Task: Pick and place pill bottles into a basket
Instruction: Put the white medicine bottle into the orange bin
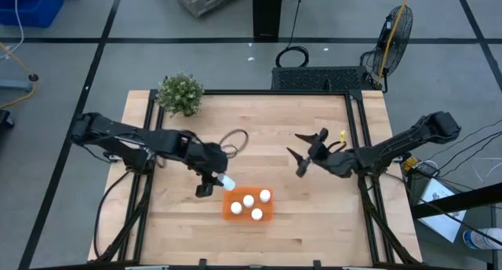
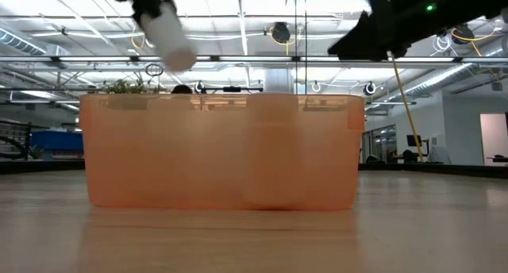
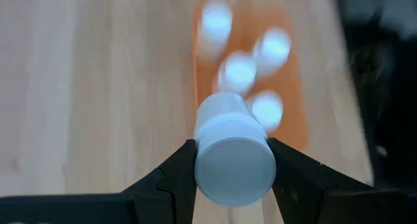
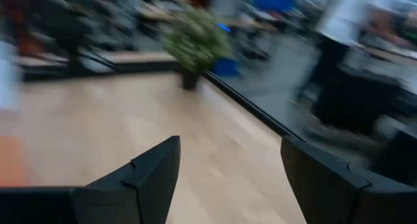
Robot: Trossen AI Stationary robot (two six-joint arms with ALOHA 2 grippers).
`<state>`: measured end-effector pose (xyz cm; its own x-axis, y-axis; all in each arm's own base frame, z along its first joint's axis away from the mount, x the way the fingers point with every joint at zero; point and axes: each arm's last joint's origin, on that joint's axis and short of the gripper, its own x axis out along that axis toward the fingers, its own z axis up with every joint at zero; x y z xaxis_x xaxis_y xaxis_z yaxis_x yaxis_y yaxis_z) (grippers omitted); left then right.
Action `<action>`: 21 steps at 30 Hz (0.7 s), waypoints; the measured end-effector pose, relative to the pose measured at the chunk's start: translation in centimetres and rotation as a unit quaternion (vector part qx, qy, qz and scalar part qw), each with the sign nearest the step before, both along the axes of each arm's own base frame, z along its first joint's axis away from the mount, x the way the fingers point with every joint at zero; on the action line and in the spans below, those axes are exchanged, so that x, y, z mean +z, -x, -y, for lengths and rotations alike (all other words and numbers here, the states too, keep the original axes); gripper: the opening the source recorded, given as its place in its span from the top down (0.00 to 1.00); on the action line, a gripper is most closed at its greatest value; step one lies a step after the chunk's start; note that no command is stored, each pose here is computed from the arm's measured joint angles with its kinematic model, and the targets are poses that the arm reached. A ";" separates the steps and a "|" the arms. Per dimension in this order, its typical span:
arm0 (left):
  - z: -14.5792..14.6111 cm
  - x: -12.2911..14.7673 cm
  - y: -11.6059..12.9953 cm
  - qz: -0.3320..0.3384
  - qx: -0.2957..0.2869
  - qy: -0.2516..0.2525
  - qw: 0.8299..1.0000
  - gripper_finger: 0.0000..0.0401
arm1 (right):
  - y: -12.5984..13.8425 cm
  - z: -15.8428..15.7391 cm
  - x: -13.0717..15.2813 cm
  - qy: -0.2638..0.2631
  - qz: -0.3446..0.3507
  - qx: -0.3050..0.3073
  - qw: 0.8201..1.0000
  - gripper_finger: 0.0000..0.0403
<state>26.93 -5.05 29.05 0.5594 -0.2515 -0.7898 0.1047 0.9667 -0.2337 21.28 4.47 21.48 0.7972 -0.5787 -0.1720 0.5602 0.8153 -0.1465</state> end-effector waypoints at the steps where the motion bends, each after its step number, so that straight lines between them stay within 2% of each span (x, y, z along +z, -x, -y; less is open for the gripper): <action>1: 0.2 -0.5 -0.4 -0.026 -0.003 -0.005 1.000 0.59 | 0.3 0.0 0.0 0.003 0.014 0.027 1.000 0.36; 4: 1.0 -1.2 -2.2 -0.047 -0.025 -0.018 0.998 0.59 | 1.1 0.0 0.1 0.008 0.056 0.077 0.995 0.37; 9: 1.9 -2.6 -4.2 -0.078 -0.056 -0.024 0.995 0.59 | 2.0 0.3 -0.1 0.009 0.075 0.077 0.994 0.37; 21: 2.2 -5.0 -5.6 -0.121 -0.070 -0.047 0.989 0.59 | 2.4 0.4 -0.8 -0.002 0.072 0.076 0.994 0.37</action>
